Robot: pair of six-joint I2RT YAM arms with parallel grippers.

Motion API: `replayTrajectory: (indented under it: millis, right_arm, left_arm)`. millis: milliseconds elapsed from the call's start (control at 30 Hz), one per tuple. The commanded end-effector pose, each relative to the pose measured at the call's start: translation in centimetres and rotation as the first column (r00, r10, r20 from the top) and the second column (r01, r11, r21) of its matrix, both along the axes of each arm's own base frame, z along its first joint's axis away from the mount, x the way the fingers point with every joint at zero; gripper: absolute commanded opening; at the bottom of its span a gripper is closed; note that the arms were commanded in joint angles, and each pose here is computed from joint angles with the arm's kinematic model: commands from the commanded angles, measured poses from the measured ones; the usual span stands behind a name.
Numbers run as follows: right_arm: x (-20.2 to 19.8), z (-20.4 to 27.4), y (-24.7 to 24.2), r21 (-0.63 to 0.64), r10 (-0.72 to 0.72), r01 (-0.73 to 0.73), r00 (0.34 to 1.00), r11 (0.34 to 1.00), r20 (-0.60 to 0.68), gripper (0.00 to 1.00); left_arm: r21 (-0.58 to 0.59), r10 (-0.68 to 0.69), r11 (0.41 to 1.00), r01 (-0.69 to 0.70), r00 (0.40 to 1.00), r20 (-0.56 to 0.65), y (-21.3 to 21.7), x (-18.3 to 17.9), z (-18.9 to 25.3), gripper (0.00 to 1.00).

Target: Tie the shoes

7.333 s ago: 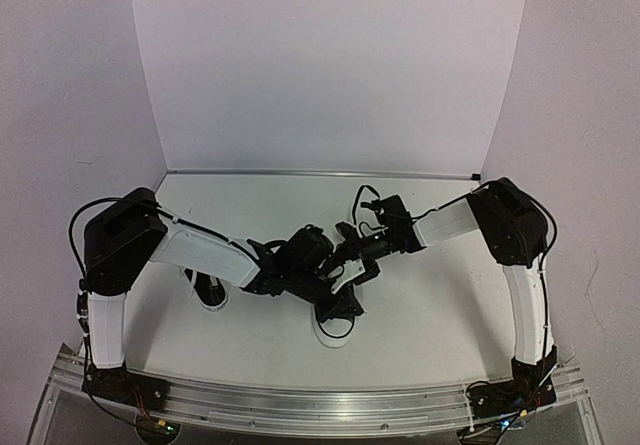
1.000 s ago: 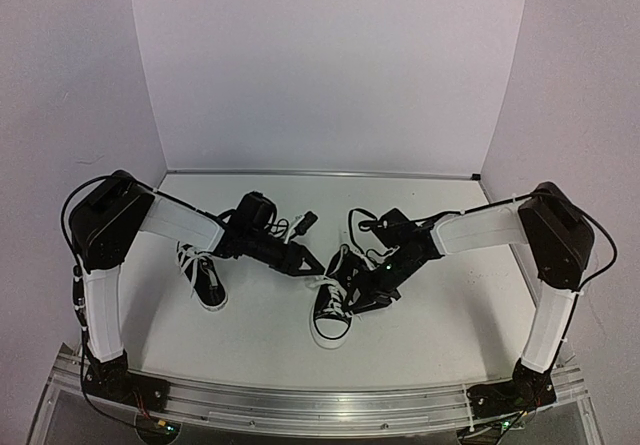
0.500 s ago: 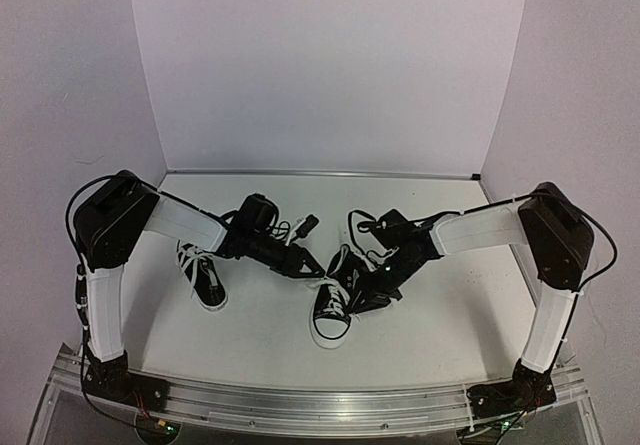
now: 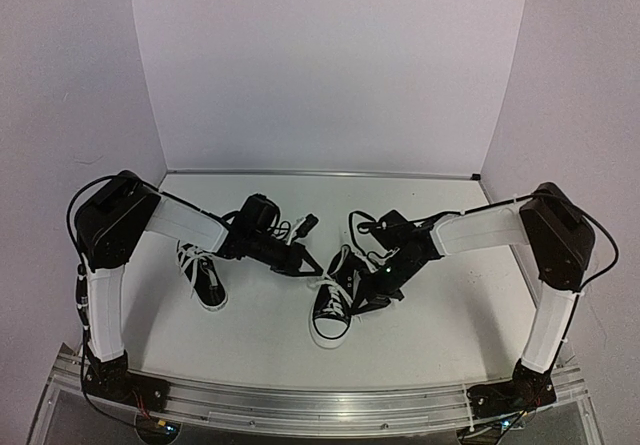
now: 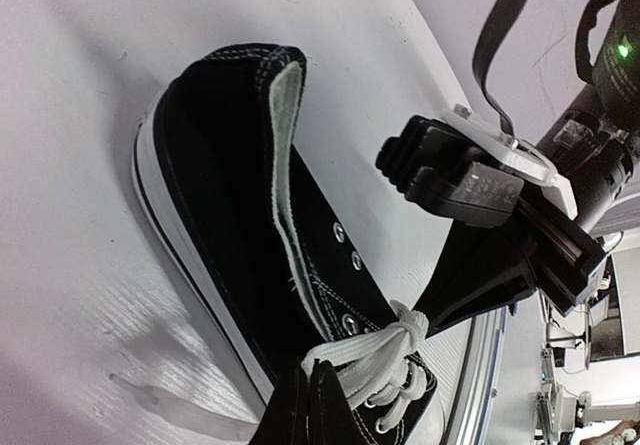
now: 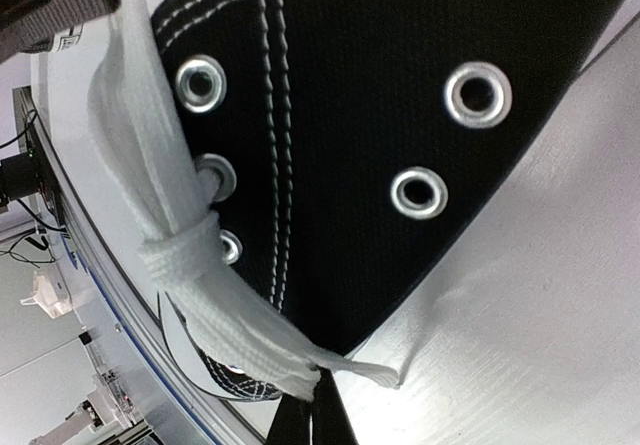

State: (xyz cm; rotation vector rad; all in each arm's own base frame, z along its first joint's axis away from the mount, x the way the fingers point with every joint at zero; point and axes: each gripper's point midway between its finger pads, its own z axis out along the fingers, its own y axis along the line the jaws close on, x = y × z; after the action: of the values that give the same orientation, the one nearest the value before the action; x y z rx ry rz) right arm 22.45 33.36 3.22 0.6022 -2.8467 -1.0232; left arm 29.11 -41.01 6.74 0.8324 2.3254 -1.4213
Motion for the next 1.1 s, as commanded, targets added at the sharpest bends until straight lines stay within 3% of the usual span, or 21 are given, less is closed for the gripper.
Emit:
replayTrajectory:
  millis: [0, 267, 667, 833, 1067]
  right_arm:
    - [-1.1, 0.2, -1.0, -0.036, 0.009, -0.009, 1.0, 0.999, 0.009, 0.0]
    - [-1.9, -1.0, -2.6, -0.092, -0.019, 0.018, 1.0, 0.996, -0.013, 0.0]
    - [-2.9, -1.9, -5.1, -0.138, -0.051, 0.044, 0.998, 0.989, -0.043, 0.0]
    - [-2.6, -2.3, -5.2, -0.144, -0.055, 0.048, 0.997, 0.988, -0.046, 0.0]
    - [0.2, 1.2, -2.0, -0.024, -0.033, 0.033, 0.999, 0.999, 0.005, 0.02]
  left_arm:
    - [-0.03, 0.105, 0.994, -0.102, 0.988, 0.117, 0.7, 2.6, 3.9, 0.0]
    - [0.047, 0.188, 0.979, -0.197, 0.97, 0.152, 2.8, 4.1, 3.2, 0.0]
    - [0.111, 0.217, 0.966, -0.235, 0.964, 0.154, 4.1, 4.7, 1.5, 0.0]
    - [0.104, 0.177, 0.975, -0.195, 0.971, 0.164, 3.6, 4.2, 1.7, 0.0]
    - [0.127, 0.056, 0.988, -0.082, 0.979, 0.194, 2.1, 2.5, 3.2, 0.03]
